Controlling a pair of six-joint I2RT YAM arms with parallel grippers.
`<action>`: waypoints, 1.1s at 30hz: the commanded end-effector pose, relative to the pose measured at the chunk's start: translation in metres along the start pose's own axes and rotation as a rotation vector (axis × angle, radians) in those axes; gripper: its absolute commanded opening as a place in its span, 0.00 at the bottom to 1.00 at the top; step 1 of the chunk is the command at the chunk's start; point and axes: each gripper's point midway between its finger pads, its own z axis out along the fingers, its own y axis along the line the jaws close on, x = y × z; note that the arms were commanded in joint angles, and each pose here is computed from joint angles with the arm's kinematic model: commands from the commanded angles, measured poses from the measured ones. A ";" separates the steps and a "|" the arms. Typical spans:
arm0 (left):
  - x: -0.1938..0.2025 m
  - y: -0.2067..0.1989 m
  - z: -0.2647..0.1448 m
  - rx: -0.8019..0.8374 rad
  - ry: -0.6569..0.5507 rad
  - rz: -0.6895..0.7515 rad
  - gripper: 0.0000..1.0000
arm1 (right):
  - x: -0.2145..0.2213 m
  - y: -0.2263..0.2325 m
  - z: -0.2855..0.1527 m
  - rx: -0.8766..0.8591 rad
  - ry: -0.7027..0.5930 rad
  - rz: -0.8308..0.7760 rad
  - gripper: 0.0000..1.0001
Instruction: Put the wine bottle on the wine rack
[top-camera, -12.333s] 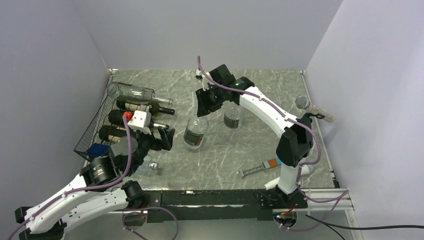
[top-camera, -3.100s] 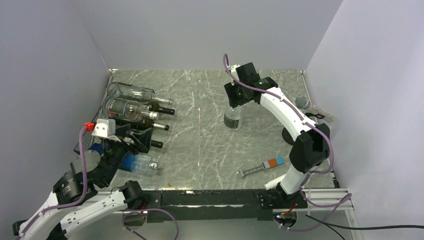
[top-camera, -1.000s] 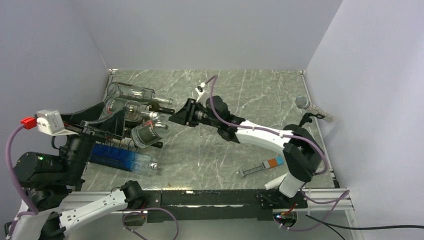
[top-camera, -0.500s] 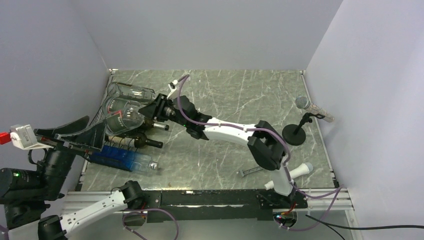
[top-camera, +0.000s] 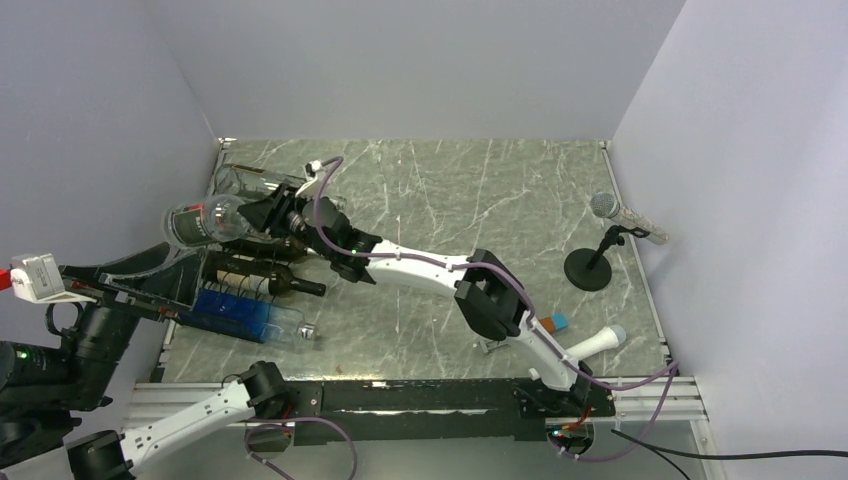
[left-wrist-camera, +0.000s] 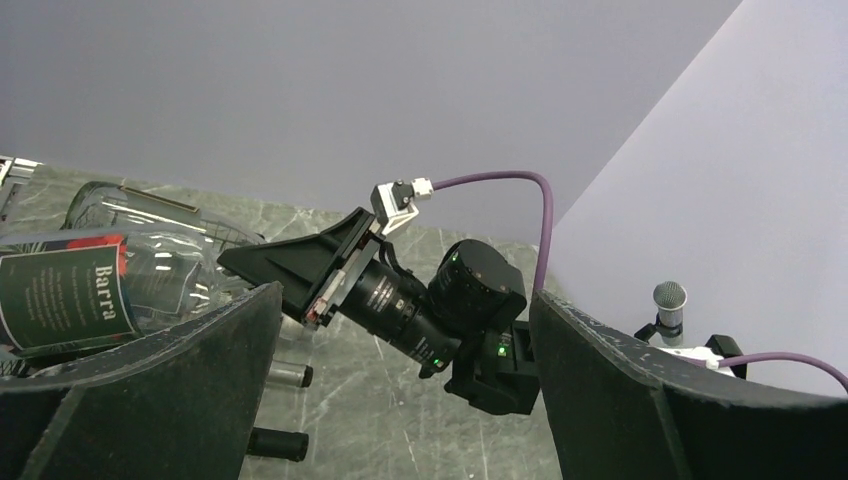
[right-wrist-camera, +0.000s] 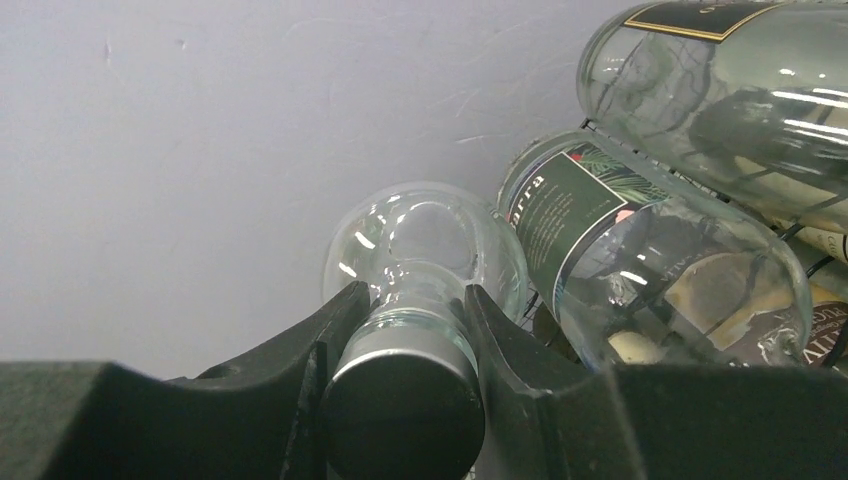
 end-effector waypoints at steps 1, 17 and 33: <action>-0.004 0.002 -0.003 -0.001 -0.003 -0.010 0.97 | -0.096 0.142 -0.022 -0.335 -0.317 0.091 0.00; 0.006 0.012 -0.007 -0.029 0.009 -0.012 0.97 | -0.028 0.080 -0.017 -0.157 -0.239 0.121 0.00; 0.011 0.016 -0.011 -0.030 0.017 -0.036 0.97 | 0.051 0.026 -0.051 0.054 0.096 0.294 0.15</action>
